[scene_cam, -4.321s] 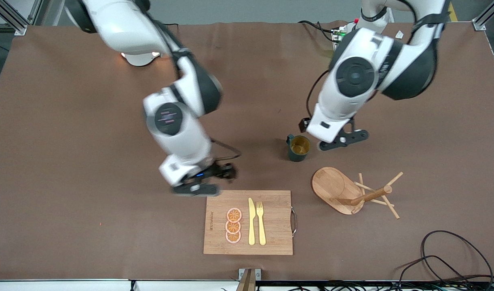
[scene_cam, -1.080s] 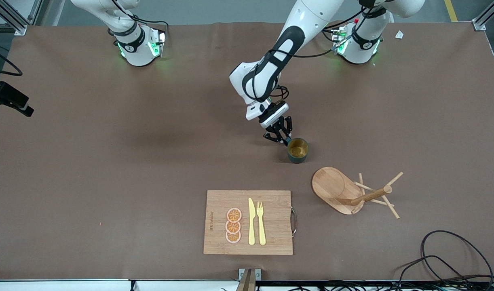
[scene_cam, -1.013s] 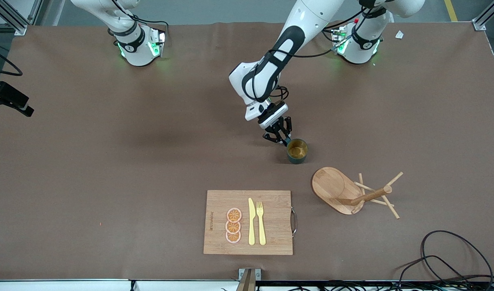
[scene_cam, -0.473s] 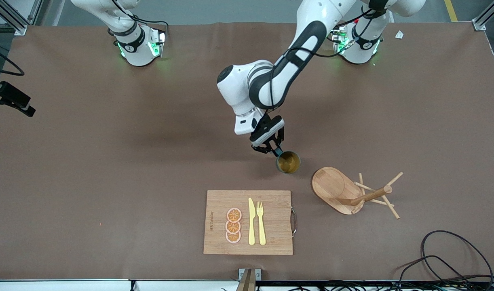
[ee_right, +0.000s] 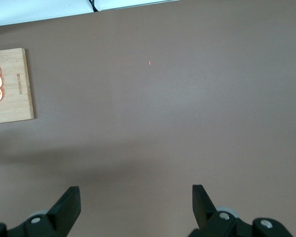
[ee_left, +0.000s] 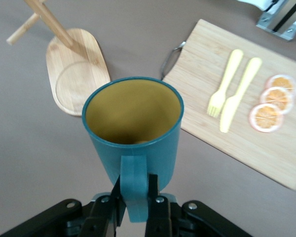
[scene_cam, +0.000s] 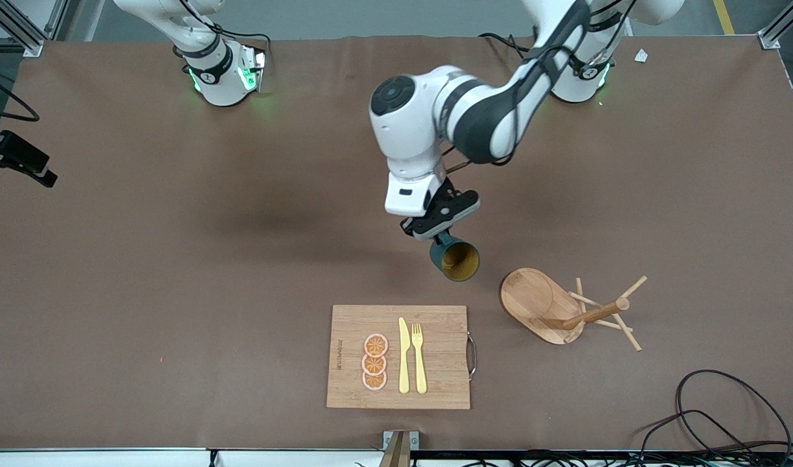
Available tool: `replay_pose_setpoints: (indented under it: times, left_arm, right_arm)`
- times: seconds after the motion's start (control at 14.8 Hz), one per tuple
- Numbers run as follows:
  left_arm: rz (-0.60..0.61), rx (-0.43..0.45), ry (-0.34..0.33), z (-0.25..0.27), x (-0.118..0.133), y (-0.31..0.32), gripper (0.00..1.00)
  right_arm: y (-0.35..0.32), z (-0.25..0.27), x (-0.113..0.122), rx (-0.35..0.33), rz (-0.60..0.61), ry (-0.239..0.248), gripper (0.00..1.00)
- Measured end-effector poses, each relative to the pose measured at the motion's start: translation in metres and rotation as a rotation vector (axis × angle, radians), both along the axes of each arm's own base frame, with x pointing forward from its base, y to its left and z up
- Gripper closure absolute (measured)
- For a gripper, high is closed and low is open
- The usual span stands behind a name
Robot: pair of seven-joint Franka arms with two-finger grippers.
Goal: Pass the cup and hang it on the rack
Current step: 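Lift the mug by its handle with the left gripper toward the rack, then hang the mug onto a rack peg with the left gripper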
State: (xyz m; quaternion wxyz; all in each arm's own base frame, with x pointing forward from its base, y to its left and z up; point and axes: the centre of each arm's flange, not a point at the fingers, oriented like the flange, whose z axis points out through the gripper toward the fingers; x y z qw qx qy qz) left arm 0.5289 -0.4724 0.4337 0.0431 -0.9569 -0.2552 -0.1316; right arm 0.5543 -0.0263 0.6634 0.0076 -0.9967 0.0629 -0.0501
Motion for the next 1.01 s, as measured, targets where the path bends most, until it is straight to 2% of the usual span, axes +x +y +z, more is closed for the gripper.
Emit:
replay_pose_setpoints:
  times: [0.34,0.61,1.01]
  left_arm:
    - [0.082,-0.236,0.091,0.073,0.024,0.053,0.79]
    - [0.193,-0.469,0.186,0.113,0.047,0.107,0.79]
    - [0.312,-0.748,0.315,0.131,0.089,0.200,0.79]
  right_arm:
    - [0.000,0.000,0.000,0.000,0.001,-0.001,0.00]
    - [0.001,0.001,0.000,0.000,0.001,-0.002,0.00]
    - [0.001,0.001,0.000,0.000,0.002,-0.002,0.00]
